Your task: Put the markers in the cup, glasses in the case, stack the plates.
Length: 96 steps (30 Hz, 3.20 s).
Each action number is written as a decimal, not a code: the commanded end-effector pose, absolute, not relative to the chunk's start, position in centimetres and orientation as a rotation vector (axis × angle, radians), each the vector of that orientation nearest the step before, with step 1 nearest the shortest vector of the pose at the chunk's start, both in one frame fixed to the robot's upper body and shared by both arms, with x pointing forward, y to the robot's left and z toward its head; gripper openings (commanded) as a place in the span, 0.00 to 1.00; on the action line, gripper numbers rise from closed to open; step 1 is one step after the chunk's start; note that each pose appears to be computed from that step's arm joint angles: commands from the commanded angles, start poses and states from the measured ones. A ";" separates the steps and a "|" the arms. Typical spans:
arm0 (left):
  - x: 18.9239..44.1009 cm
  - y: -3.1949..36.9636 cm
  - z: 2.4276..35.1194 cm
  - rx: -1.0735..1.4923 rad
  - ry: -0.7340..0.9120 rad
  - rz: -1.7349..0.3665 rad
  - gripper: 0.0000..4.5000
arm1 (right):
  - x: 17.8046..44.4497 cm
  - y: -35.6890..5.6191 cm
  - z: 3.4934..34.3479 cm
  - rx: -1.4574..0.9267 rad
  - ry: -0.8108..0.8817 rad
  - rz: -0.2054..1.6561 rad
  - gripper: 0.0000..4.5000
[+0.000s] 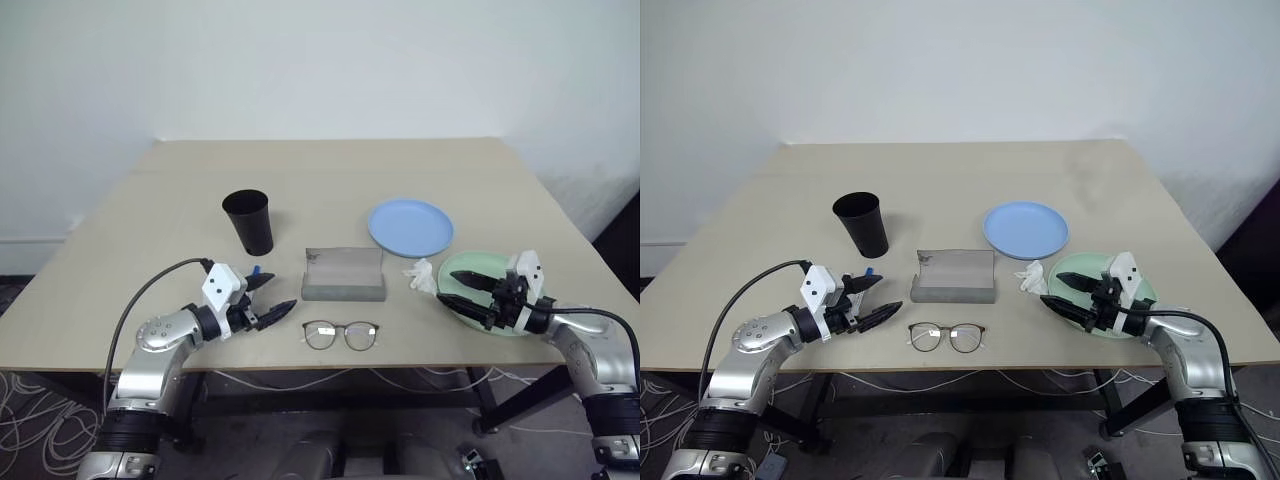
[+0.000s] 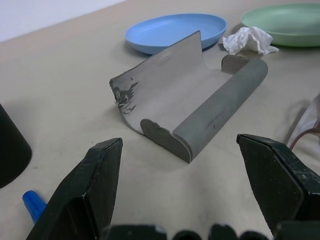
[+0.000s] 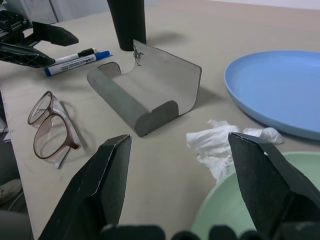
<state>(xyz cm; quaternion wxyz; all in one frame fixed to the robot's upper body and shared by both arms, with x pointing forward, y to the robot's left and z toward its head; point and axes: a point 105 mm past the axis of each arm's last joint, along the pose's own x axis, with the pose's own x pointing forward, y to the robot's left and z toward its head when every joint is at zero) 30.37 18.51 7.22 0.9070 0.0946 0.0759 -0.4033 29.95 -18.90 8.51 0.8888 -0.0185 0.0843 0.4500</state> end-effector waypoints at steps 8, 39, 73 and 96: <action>30.5 19.1 8.5 0.200 0.116 -0.813 0.86 | 29.5 -17.7 10.5 -0.065 0.098 0.947 0.75; 29.2 13.2 9.5 0.122 0.049 -0.968 0.86 | 30.9 -17.1 7.4 -0.337 0.319 0.487 0.75; 29.4 11.5 9.4 0.114 0.040 -1.003 0.87 | 33.0 -19.7 8.7 -0.531 0.351 0.198 0.01; 30.2 11.6 10.1 0.130 0.014 -0.985 0.87 | 42.8 -10.9 14.1 -0.633 -0.007 0.802 0.01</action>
